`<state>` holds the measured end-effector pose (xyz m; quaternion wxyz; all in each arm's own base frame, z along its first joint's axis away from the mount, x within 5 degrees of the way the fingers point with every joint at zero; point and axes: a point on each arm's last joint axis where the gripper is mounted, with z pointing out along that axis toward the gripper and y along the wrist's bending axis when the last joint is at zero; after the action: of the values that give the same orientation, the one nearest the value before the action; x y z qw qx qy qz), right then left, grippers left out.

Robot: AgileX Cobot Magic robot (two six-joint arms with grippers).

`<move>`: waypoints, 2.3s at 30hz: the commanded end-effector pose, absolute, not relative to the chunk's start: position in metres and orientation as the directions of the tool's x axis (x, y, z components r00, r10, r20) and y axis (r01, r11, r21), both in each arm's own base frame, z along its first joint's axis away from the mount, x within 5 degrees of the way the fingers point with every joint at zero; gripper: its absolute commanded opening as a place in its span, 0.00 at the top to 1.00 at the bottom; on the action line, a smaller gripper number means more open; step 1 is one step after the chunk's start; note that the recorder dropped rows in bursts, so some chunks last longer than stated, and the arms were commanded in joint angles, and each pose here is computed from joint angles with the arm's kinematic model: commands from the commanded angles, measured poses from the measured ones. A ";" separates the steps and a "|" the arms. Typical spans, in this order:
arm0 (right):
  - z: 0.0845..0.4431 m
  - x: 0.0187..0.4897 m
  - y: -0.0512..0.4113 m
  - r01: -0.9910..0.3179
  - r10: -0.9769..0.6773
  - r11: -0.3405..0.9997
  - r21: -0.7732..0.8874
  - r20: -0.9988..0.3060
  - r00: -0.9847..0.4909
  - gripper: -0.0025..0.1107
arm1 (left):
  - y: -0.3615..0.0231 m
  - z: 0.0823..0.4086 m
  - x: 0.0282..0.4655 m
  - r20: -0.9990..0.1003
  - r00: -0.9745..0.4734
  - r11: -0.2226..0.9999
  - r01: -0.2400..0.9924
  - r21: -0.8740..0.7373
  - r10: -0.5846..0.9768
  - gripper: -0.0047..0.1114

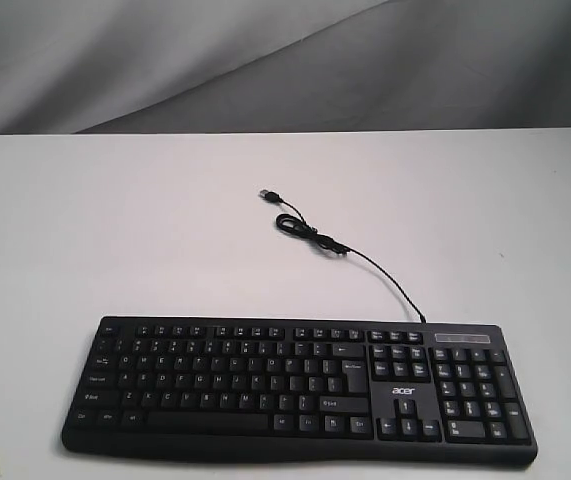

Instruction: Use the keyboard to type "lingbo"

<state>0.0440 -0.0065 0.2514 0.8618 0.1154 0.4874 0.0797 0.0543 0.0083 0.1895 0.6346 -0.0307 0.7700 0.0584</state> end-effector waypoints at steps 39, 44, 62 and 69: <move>0.227 0.293 0.188 -0.944 -0.652 0.326 -0.056 -0.736 -0.182 0.98 | 0.008 0.189 0.054 -0.983 -0.181 0.991 -0.122 0.049 0.026 0.96; 0.217 0.279 0.214 -0.970 -0.684 0.234 -0.060 -0.720 -0.120 0.98 | 0.008 0.189 0.054 -0.983 -0.181 0.991 -0.122 0.049 0.026 0.96; 0.158 0.272 0.241 -0.982 -0.785 0.191 0.011 -0.599 -0.159 0.98 | 0.008 0.189 0.054 -0.983 -0.181 0.991 -0.122 0.049 0.026 0.96; 0.152 0.263 0.243 -0.962 -0.820 0.268 0.043 -0.514 -0.251 0.98 | 0.008 0.189 0.054 -0.983 -0.181 0.991 -0.122 0.049 0.026 0.96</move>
<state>0.2644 0.2432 0.1526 0.2084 -0.5869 0.7593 0.1885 0.0543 0.0083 0.1895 0.6346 -0.0307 0.7700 0.0584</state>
